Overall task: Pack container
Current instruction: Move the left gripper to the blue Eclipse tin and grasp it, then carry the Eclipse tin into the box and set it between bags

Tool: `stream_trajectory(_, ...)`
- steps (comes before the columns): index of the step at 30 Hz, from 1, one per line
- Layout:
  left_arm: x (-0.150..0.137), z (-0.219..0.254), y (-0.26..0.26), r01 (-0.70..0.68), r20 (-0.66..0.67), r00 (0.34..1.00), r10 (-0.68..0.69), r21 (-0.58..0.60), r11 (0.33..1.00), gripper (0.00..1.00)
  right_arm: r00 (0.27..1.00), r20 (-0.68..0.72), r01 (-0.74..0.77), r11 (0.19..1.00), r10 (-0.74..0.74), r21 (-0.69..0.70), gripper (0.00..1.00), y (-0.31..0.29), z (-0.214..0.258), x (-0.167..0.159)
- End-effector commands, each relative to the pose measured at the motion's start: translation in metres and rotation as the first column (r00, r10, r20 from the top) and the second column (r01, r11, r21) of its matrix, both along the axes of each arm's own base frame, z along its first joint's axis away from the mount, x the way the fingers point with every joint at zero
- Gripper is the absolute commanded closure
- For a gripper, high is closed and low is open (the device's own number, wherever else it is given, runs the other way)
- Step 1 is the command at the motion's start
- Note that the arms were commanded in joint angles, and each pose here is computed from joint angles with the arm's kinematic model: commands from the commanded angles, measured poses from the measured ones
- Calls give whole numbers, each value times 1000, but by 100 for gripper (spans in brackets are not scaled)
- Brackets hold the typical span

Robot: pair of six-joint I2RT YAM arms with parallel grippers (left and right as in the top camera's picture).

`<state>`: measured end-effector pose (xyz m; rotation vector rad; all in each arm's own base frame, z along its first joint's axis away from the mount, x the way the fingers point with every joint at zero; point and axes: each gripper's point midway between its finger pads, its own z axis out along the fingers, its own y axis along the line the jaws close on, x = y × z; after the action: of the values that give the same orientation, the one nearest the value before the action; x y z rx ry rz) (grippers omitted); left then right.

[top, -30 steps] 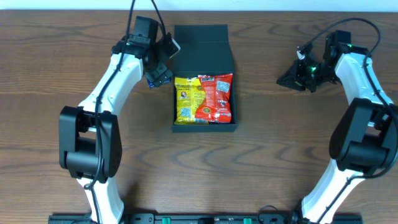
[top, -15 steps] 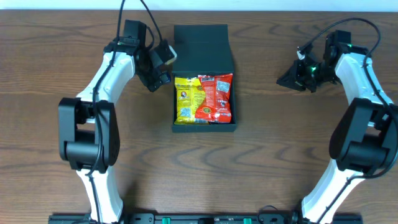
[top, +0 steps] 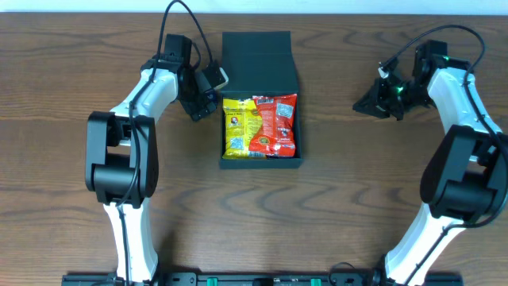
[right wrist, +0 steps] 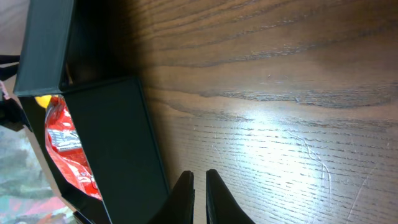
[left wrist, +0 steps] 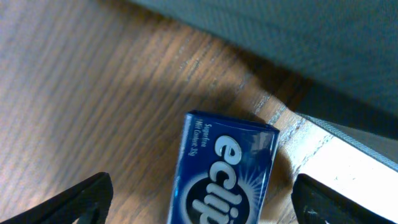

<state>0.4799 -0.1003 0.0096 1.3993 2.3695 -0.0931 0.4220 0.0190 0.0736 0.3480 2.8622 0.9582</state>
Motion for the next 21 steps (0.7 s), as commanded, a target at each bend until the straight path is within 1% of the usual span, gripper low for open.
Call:
stream_trajectory(1, -2, -5, -3, 14, -15, 1000, -14, -20, 1000, 10, 1000, 27, 8, 1000, -8, -2, 92, -5, 9, 4)
stream_trajectory(3, -3, -5, -4, 16, -19, 1000, -17, -27, 1000, 13, 1000, 27, 8, 1000, -8, -2, 92, -5, 9, 4)
stream_trajectory(6, -4, -4, -7, 22, -21, 1000, -23, -43, 999, 22, 1000, 28, 8, 1000, -8, -2, 92, -5, 9, 4)
stream_trajectory(8, -4, -4, -7, 21, -21, 1000, -22, -43, 999, 36, 1000, 28, 8, 1000, -8, -2, 92, -5, 9, 4)
stream_trajectory(11, -5, -5, -7, 21, -25, 999, -22, -43, 999, 48, 1000, 28, 8, 1000, -8, -2, 92, -5, 9, 4)
stream_trajectory(15, -7, -5, -6, 21, -36, 999, -22, -41, 999, 55, 1000, 28, 8, 1000, -8, -2, 92, -5, 9, 4)
stream_trajectory(17, -9, -6, -6, 20, -44, 999, -22, -40, 999, 57, 1000, 28, 8, 1000, -8, -2, 92, -5, 9, 4)
stream_trajectory(19, -10, -6, -6, 20, -48, 999, -22, -40, 999, 62, 1000, 28, 8, 1000, -8, -2, 92, -5, 9, 4)
stream_trajectory(21, -10, -6, -6, 19, -48, 999, -21, -37, 999, 64, 1000, 29, 8, 1000, -8, -3, 92, -5, 9, 4)
